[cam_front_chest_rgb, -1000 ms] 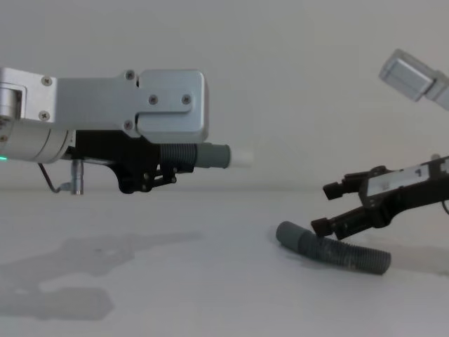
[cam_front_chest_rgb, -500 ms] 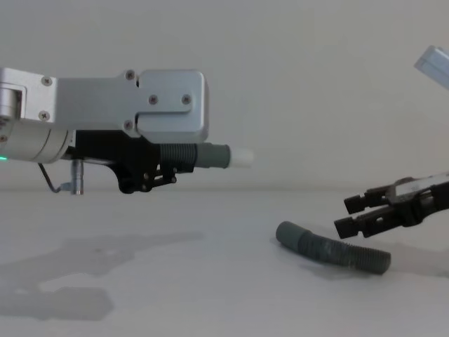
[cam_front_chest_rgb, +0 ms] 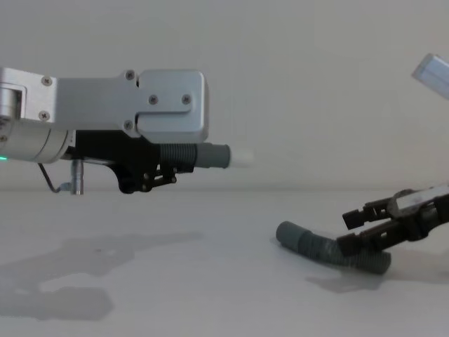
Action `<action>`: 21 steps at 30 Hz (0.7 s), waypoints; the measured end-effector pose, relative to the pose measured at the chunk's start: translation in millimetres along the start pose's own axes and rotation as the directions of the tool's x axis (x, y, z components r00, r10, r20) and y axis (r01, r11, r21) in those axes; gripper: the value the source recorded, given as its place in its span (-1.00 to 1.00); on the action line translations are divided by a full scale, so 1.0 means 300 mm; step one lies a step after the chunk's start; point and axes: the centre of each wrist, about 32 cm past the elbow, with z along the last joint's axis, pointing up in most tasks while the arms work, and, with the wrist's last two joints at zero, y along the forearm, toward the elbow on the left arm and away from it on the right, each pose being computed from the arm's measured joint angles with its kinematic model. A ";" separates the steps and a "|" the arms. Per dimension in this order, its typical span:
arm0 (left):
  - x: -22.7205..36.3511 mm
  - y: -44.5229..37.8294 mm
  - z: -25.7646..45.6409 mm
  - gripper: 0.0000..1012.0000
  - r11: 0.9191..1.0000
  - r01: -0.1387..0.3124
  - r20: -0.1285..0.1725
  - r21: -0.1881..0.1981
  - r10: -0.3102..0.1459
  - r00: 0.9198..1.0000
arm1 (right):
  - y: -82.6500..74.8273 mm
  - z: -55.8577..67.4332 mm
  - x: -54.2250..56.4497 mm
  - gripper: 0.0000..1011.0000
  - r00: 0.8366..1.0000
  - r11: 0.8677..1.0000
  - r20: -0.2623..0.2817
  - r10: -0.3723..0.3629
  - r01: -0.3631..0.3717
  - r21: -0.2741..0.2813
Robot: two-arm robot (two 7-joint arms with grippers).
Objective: Use both hands to pick up one end of the pipe from the table, align the ends, and insert them.
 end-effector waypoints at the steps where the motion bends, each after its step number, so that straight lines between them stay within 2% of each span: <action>1: 0.000 0.000 0.000 -0.37 1.000 0.000 0.000 0.000 0.000 1.000 | 0.005 0.000 -0.002 0.98 1.000 1.000 0.013 -0.004 0.005 -0.008; 13: 0.000 0.000 0.000 -0.37 1.000 0.000 0.000 0.000 0.000 1.000 | 0.060 -0.003 -0.017 0.98 0.989 0.995 0.134 -0.065 0.074 -0.070; 21: 0.000 0.000 0.000 -0.37 1.000 0.000 0.000 0.000 0.000 1.000 | 0.083 -0.011 -0.016 0.98 0.981 0.992 0.171 -0.089 0.103 -0.072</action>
